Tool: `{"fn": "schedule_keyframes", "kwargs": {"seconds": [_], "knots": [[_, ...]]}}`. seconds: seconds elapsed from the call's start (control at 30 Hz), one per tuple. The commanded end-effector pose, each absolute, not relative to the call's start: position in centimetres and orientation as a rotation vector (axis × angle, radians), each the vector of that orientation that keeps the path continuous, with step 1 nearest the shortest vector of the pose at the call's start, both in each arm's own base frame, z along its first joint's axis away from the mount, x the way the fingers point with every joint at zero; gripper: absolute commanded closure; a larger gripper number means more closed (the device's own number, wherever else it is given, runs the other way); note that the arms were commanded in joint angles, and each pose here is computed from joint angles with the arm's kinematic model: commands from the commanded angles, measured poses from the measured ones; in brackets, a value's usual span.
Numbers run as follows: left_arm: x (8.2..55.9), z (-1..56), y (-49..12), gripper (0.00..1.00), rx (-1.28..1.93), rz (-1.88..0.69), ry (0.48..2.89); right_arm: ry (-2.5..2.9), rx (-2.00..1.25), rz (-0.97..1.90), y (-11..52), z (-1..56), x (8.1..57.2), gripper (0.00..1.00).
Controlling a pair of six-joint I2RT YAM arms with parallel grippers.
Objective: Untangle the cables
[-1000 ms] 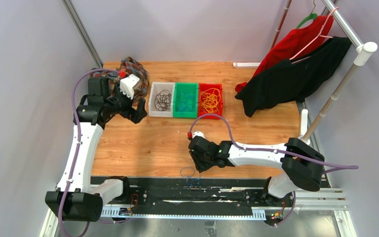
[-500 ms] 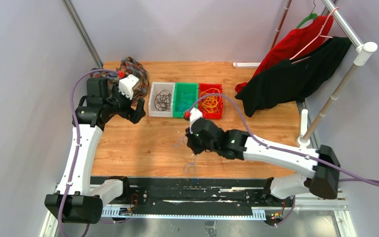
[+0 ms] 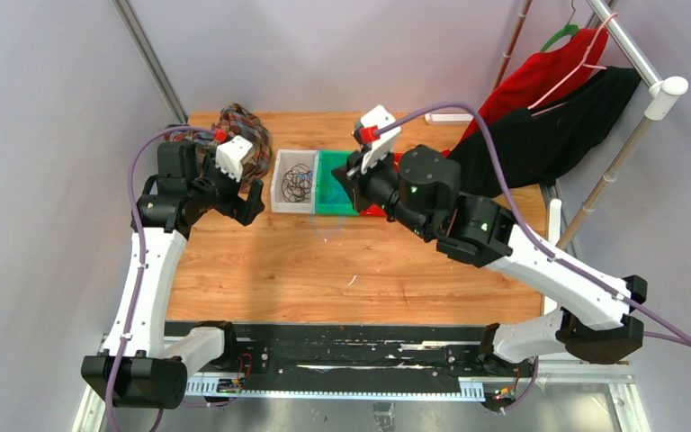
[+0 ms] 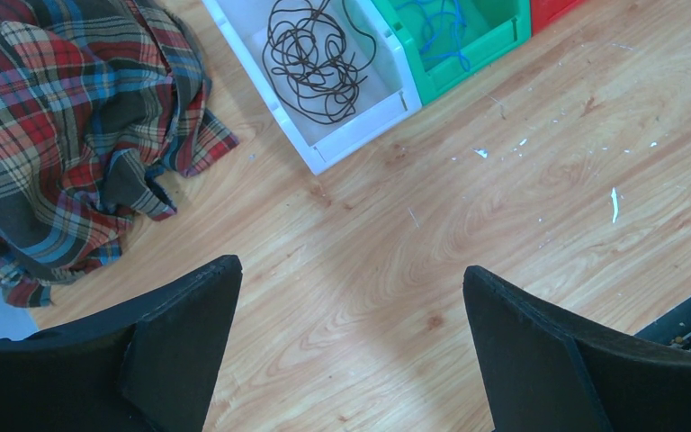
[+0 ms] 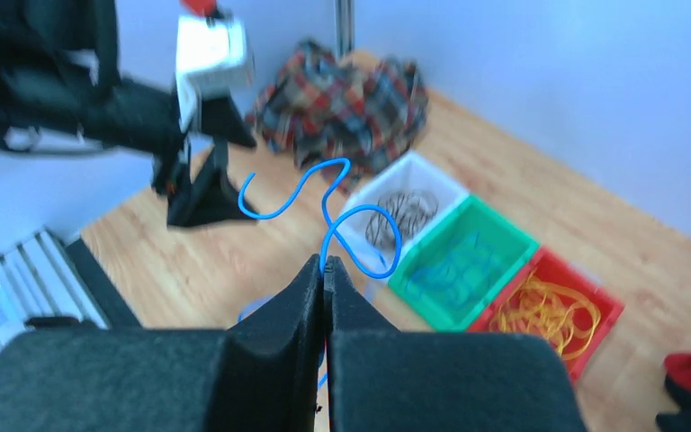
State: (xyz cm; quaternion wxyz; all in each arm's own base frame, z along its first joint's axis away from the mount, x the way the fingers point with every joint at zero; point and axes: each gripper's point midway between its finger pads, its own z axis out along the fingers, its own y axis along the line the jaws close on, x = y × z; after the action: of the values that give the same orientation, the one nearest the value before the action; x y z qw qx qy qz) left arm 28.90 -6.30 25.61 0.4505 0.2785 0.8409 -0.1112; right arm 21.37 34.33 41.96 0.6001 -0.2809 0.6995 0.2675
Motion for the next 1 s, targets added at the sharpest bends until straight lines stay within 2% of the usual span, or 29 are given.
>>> {"fn": "schedule_keyframes", "kwargs": {"seconds": [0.0,0.2,0.67,0.97], "knots": [[28.8,26.6,-6.1,0.02,0.674,-0.26,2.047,1.481,-0.63,0.508,33.2,47.8,23.4,0.99],[28.6,26.1,-5.8,0.02,0.676,-0.243,2.059,1.433,-0.578,0.479,33.2,50.9,26.8,0.99],[29.9,24.9,-4.7,0.02,0.589,-0.193,2.109,1.505,-0.562,0.359,36.2,43.2,36.6,0.99],[31.4,25.1,-2.4,0.02,0.494,-0.087,2.082,1.514,-0.543,0.283,37.0,40.8,41.0,0.99]]}}
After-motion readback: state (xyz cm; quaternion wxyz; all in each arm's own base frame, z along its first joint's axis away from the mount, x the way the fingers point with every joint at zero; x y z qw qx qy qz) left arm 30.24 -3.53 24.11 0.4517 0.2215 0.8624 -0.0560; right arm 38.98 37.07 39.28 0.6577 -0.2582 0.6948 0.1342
